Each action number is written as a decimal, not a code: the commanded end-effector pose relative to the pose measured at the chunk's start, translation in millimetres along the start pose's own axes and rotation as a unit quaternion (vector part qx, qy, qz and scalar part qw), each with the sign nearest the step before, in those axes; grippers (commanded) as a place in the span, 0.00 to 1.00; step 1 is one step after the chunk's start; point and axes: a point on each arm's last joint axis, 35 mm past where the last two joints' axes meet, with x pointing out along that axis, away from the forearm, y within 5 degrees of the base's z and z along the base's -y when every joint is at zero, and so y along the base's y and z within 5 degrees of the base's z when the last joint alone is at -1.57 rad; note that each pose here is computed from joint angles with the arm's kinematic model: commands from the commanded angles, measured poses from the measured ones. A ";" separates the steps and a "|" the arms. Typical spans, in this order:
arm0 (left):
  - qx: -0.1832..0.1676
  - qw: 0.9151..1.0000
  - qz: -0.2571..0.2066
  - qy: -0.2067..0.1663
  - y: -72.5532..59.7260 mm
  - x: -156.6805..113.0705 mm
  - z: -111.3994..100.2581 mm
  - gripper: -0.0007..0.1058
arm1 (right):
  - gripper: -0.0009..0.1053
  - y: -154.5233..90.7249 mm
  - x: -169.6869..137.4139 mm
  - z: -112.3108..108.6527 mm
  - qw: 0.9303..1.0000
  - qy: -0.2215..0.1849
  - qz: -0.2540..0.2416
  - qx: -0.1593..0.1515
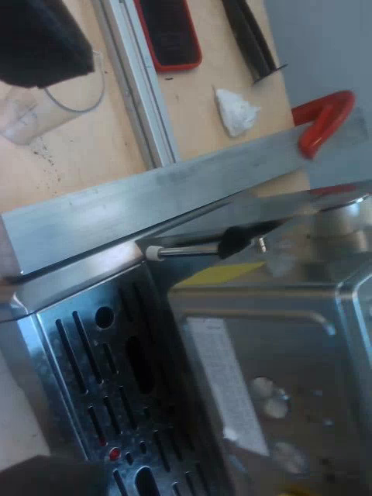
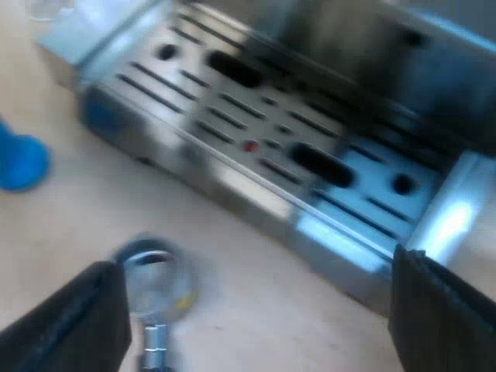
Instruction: Grind coffee beans and then tamp
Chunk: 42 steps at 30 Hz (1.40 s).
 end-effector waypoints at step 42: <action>-0.031 0.991 0.018 -0.128 -1.8 -108.8 -31.3 1.00 | 0.68 -70.0 -147.6 -72.0 0.956 -0.046 -0.253 0.143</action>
